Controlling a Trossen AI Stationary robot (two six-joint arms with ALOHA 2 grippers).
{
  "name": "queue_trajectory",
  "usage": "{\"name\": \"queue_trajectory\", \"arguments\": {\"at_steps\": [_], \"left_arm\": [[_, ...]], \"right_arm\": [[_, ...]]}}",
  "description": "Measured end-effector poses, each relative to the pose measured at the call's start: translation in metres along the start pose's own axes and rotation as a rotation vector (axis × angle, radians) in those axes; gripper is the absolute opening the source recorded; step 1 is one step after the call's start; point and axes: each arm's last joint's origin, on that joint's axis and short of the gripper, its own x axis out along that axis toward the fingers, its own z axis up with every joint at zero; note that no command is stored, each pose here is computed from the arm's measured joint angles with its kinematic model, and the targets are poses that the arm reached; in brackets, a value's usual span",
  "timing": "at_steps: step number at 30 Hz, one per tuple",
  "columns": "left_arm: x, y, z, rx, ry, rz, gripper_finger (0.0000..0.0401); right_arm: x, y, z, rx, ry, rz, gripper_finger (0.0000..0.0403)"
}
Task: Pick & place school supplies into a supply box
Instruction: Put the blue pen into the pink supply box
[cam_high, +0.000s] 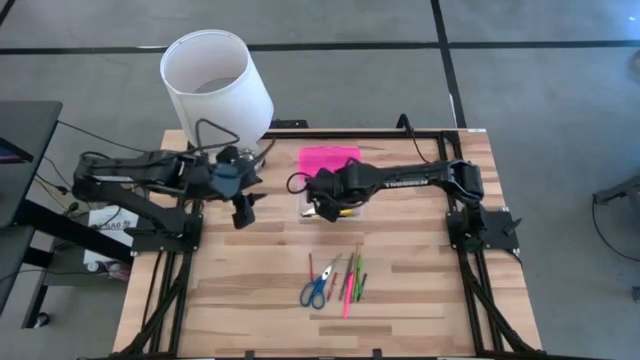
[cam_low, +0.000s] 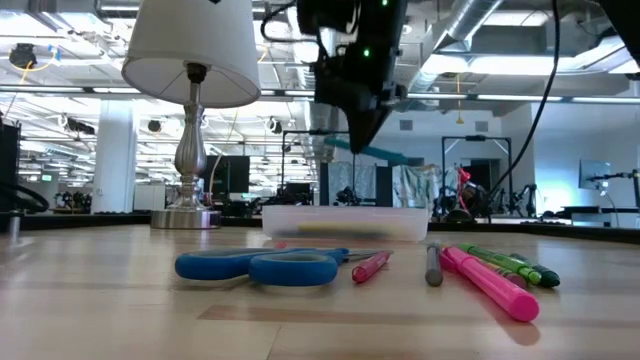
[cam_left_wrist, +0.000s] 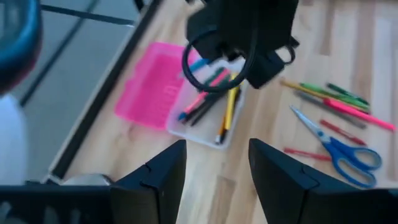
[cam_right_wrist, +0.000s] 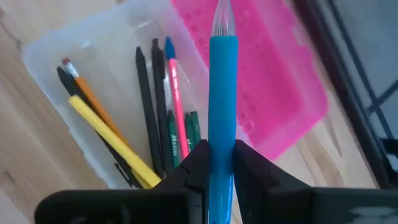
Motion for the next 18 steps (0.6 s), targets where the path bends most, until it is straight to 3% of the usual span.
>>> {"name": "queue_trajectory", "arguments": {"at_steps": [7, 18], "left_arm": [[-0.018, -0.006, -0.010, -0.043, -0.060, 0.101, 0.0169], [-0.021, -0.018, -0.016, -0.055, -0.090, 0.171, 0.0169]], "right_arm": [[0.029, -0.009, 0.003, -0.062, -0.019, 0.103, 0.0040], [0.061, -0.022, -0.004, -0.176, 0.008, 0.224, 0.0042]]}}
